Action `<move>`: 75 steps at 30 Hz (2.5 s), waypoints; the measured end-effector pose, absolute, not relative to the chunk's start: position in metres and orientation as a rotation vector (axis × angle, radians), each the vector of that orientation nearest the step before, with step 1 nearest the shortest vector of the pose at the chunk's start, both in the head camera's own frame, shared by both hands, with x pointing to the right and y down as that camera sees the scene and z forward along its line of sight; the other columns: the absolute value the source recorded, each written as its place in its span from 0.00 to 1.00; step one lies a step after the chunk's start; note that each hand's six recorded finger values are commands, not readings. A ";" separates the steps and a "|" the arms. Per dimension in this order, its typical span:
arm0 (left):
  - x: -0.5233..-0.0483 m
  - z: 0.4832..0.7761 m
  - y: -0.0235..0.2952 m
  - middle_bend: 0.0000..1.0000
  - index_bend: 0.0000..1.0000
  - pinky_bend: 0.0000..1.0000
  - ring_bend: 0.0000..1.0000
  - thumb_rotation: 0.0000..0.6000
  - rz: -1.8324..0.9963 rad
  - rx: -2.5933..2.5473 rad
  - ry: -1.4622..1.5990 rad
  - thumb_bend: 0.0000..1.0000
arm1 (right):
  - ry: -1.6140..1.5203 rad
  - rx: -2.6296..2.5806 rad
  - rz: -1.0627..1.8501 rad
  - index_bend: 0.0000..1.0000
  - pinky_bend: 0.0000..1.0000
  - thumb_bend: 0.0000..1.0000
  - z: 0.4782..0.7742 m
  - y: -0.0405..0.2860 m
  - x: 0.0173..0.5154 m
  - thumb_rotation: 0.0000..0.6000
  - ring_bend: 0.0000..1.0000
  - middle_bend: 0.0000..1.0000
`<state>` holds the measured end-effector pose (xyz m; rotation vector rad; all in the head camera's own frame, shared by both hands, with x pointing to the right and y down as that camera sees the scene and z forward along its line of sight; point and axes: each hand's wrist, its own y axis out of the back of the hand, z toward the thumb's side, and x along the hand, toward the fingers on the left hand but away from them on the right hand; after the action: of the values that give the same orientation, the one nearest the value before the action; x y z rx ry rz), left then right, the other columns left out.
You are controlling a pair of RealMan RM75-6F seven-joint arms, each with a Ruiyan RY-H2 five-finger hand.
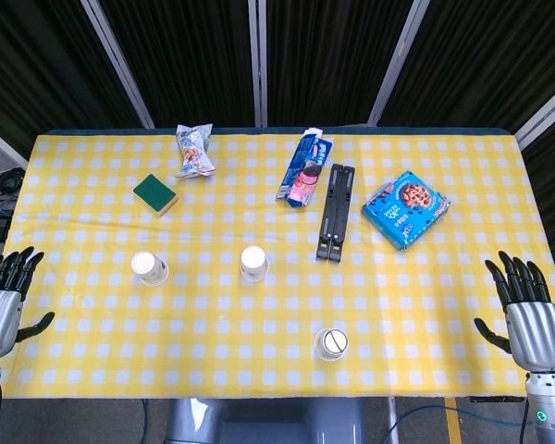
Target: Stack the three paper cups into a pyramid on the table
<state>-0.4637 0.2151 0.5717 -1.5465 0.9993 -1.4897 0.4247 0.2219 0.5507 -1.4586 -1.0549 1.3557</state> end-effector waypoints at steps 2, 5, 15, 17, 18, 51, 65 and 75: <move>-0.463 0.571 0.215 0.00 0.00 0.00 0.00 1.00 -1.486 -1.548 0.998 0.21 | -1.054 -1.460 1.358 0.09 0.00 0.09 0.551 0.222 0.425 1.00 0.00 0.00; -0.463 0.571 0.215 0.00 0.00 0.00 0.00 1.00 -1.484 -1.549 0.999 0.21 | -1.055 -1.460 1.358 0.09 0.00 0.09 0.550 0.223 0.425 1.00 0.00 0.00; -0.459 0.572 0.213 0.00 0.00 0.00 0.00 1.00 -1.476 -1.561 0.984 0.21 | -1.053 -1.470 1.360 0.11 0.00 0.09 0.550 0.223 0.424 1.00 0.00 0.00; -0.457 0.573 0.211 0.00 0.00 0.00 0.00 1.00 -1.471 -1.570 0.983 0.21 | -1.056 -1.472 1.361 0.12 0.00 0.09 0.550 0.223 0.425 1.00 0.00 0.00; -0.456 0.574 0.209 0.00 0.00 0.00 0.00 1.00 -1.468 -1.576 0.984 0.21 | -1.058 -1.472 1.361 0.12 0.00 0.09 0.549 0.222 0.425 1.00 0.00 0.00; -0.338 0.659 0.122 0.00 0.23 0.00 0.00 1.00 -1.589 -1.745 0.533 0.31 | -1.084 -1.526 1.354 0.14 0.00 0.09 0.548 0.221 0.431 1.00 0.00 0.00; -0.330 0.684 0.122 0.00 0.37 0.00 0.00 1.00 -1.646 -1.783 0.485 0.40 | -1.093 -1.528 1.352 0.14 0.00 0.09 0.547 0.221 0.432 1.00 0.00 0.00; -0.327 0.676 0.116 0.00 0.43 0.00 0.00 1.00 -1.600 -1.796 0.573 0.44 | -1.094 -1.532 1.353 0.14 0.00 0.09 0.547 0.222 0.431 1.00 0.00 0.00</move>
<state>-0.3266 0.1161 0.6762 -1.7961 0.5728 -1.6003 0.4313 0.2216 0.5473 -1.5325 -1.0938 1.3529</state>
